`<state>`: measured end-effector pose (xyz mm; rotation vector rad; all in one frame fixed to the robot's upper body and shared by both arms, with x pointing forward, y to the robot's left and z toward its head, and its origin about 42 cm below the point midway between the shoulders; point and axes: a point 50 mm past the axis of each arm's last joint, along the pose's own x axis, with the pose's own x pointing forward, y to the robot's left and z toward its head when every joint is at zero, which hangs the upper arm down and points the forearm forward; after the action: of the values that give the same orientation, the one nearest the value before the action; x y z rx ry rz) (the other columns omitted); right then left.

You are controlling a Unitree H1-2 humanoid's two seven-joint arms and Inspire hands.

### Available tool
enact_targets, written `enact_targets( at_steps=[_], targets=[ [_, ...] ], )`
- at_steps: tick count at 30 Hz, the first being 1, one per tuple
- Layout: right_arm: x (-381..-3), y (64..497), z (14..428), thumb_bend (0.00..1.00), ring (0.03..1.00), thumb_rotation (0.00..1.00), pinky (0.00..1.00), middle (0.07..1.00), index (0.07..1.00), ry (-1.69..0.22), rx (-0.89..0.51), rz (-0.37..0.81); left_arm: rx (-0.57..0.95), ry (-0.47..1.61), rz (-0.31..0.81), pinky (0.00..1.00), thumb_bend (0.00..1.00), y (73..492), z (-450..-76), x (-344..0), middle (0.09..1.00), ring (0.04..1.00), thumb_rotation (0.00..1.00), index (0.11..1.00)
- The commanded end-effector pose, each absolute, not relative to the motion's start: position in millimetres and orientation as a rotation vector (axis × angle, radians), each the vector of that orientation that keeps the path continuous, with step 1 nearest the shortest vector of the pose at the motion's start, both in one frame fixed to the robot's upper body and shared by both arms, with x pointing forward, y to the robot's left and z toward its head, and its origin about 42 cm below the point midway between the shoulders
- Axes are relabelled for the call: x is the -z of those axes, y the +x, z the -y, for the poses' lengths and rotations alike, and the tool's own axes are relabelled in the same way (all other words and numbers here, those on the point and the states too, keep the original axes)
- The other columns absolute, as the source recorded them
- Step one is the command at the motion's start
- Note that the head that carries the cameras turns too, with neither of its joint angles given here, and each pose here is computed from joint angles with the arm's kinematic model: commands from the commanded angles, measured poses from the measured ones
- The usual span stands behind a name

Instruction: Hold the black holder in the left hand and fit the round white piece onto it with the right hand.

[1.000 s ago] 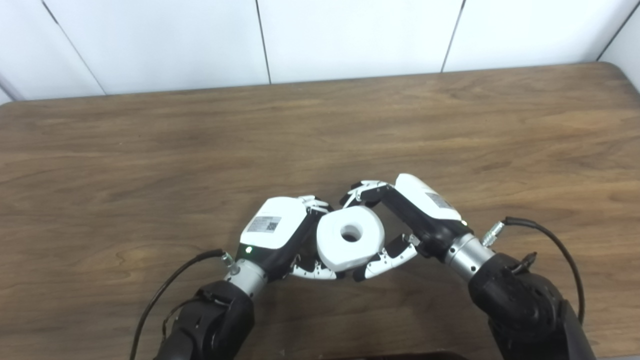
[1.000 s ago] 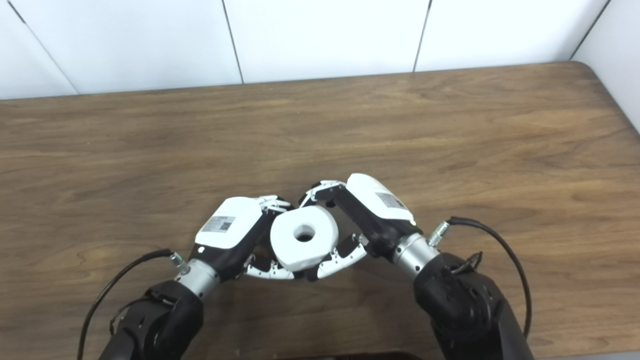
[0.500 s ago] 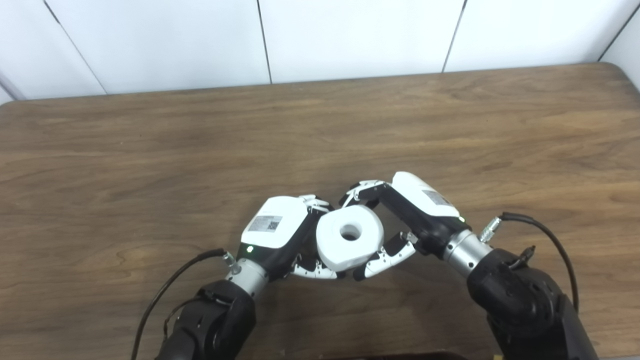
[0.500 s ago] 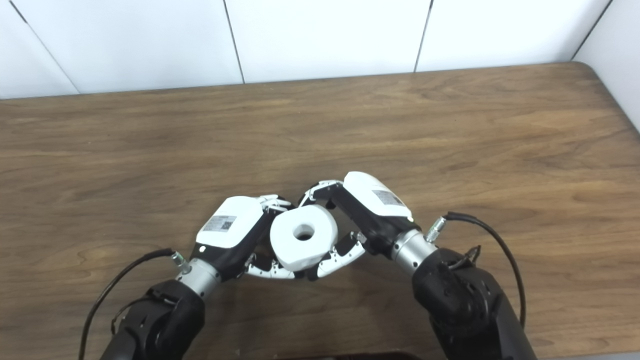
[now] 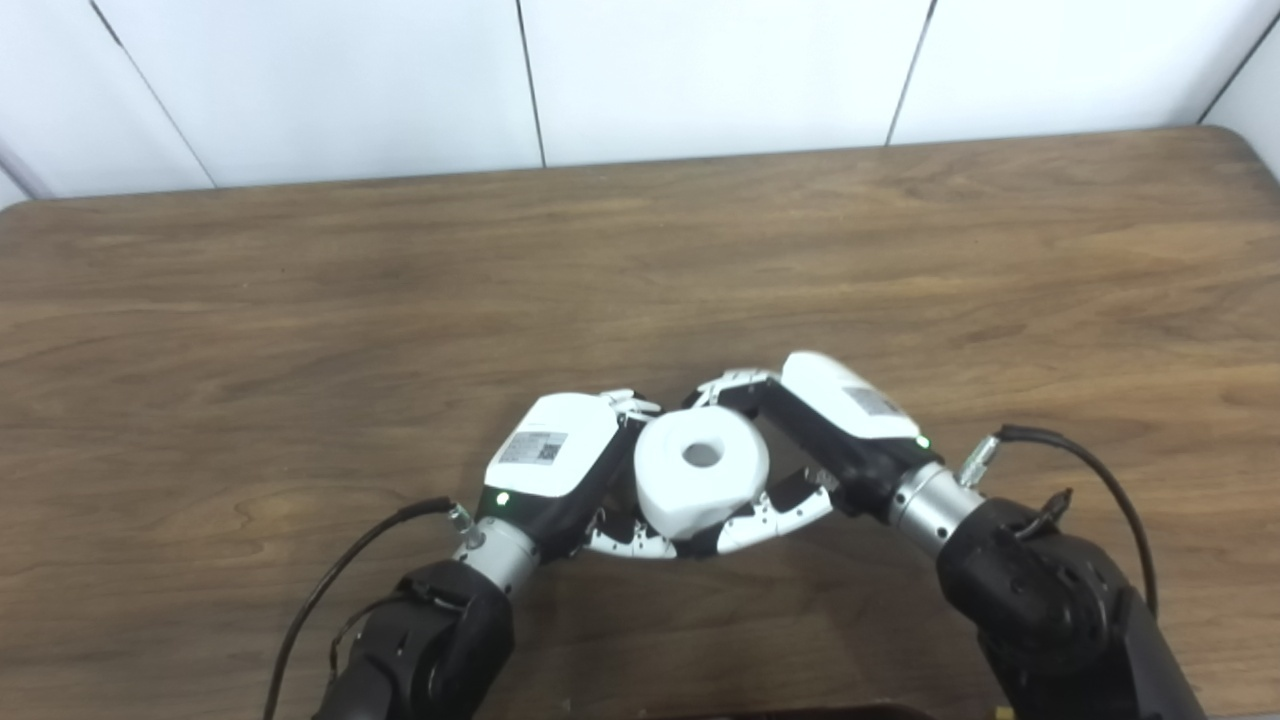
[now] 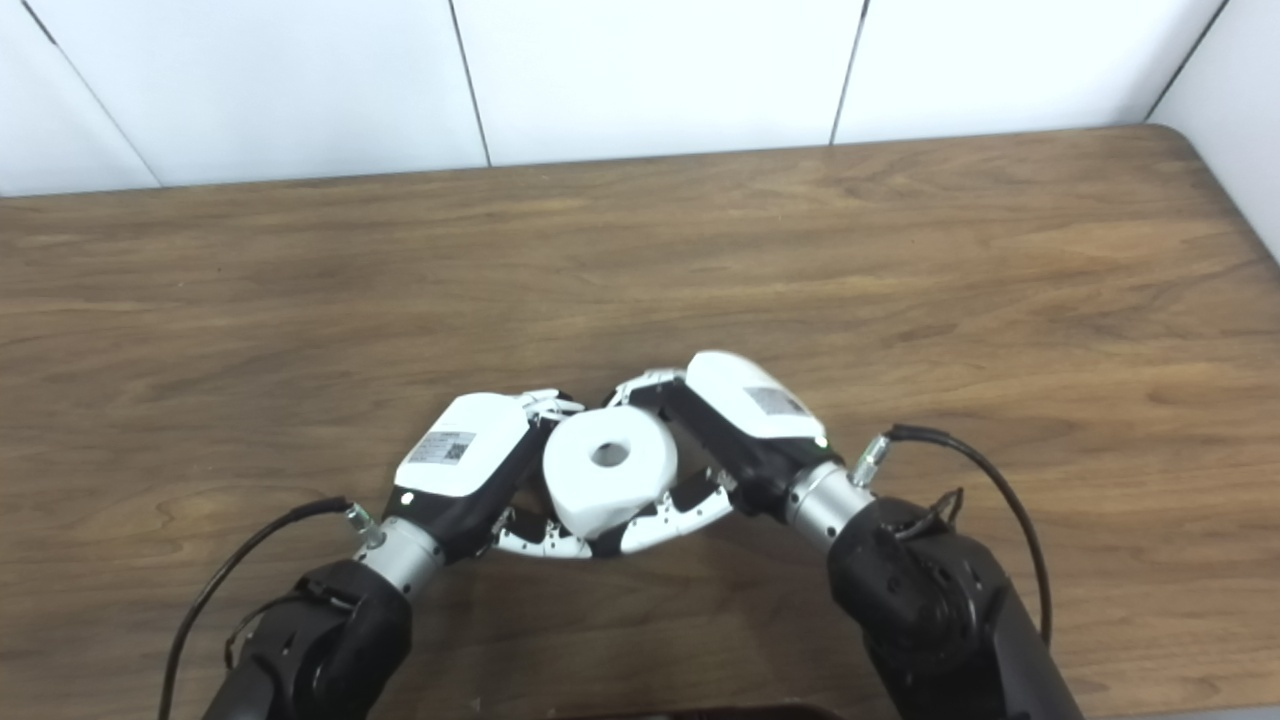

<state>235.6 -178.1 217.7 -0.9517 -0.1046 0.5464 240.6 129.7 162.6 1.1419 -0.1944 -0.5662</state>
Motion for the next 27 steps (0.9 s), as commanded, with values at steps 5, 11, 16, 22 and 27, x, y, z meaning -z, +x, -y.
enact_targets(
  at_steps=[5,11,16,22,27],
  targets=[
    [-222,238,177,1.0,0.997,0.55,0.95,0.971,0.96,-1.0,-0.575,0.098,0.644,1.151,0.145,0.82,0.52,235,-127,-152,0.797,0.871,0.05,0.486],
    [-220,238,180,1.0,1.0,0.53,0.96,0.981,0.998,-0.995,-0.566,0.086,0.652,1.153,0.139,0.83,0.52,235,-126,-151,0.799,0.873,0.05,0.486],
    [-218,238,182,0.97,1.0,0.53,0.96,0.976,1.0,-1.019,-0.576,0.089,0.651,1.155,0.13,0.83,0.52,235,-126,-150,0.799,0.875,0.05,0.486],
    [-222,238,183,0.97,1.0,0.53,0.97,0.97,1.0,-1.016,-0.577,0.091,0.652,1.153,0.13,0.82,0.52,235,-126,-150,0.798,0.874,0.05,0.486],
    [-235,239,183,0.98,1.0,0.51,0.97,0.962,0.999,-1.031,-0.582,0.126,0.652,1.158,0.125,0.83,0.52,235,-126,-149,0.797,0.873,0.05,0.486]
  ],
)
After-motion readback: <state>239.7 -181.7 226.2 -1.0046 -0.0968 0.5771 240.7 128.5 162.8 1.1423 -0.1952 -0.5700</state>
